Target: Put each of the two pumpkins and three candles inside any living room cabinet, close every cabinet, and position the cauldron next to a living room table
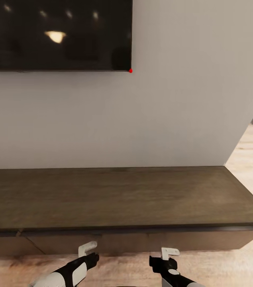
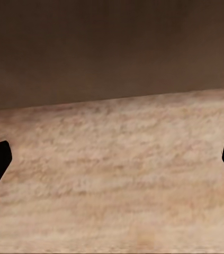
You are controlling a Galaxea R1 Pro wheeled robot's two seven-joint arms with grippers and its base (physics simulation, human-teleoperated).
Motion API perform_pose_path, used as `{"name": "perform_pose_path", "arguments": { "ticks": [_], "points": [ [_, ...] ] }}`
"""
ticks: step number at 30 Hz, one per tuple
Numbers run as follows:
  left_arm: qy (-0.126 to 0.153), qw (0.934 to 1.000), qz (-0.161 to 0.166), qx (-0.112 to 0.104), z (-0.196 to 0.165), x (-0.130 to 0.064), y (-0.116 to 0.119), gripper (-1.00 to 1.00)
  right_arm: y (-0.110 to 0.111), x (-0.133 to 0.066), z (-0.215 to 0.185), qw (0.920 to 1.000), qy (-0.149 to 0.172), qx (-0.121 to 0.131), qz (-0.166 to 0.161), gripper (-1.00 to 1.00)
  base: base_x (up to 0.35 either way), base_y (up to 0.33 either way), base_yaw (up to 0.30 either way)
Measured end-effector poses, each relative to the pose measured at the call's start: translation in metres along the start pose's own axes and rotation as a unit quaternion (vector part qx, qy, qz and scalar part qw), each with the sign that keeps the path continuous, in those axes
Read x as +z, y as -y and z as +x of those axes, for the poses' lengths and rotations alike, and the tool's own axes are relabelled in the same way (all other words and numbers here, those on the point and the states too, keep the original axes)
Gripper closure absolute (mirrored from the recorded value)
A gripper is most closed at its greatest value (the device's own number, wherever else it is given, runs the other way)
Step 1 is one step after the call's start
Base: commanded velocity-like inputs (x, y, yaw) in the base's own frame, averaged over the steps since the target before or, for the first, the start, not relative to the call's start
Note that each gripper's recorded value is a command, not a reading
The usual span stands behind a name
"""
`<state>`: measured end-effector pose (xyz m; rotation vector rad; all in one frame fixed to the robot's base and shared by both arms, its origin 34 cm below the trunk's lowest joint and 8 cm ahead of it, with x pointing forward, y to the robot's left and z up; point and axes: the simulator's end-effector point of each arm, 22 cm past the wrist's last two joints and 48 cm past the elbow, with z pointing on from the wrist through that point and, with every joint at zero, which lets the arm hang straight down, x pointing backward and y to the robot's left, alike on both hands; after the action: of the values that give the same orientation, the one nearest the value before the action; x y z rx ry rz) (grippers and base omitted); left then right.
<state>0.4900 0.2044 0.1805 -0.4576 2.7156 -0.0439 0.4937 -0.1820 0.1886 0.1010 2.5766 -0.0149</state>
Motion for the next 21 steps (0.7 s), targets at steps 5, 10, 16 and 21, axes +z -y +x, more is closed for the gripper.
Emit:
{"name": "perform_pose_path", "arguments": {
  "ticks": [5, 10, 16, 21],
  "points": [
    [0.000, 1.0000, 0.000, 0.000, 0.0002, 0.0000, -0.0002, -1.00, 0.0001, 0.0000, 0.0000, 1.0000, 0.000, 0.000, 0.000, -1.00, -0.316, 0.000, 0.000],
    [-0.001, 1.0000, 0.001, 0.000, 0.0009, -0.0001, 0.0017, -1.00, 0.0002, 0.0000, 0.0003, 1.0000, 0.000, 0.000, 0.000, -1.00, -0.326, 0.000, 0.000],
    [-0.002, 1.0000, 0.002, 0.000, 0.0021, -0.0004, 0.0037, -1.00, 0.0004, 0.0000, 0.0006, 1.0000, -0.001, 0.000, 0.000, -1.00, -0.329, 0.000, 0.000],
    [-0.001, 1.0000, 0.002, 0.000, 0.0022, -0.0004, 0.0040, -1.00, 0.0003, -0.0001, 0.0012, 1.0000, -0.001, 0.000, 0.000, -1.00, -0.329, 0.000, 0.000]
  ]
}}
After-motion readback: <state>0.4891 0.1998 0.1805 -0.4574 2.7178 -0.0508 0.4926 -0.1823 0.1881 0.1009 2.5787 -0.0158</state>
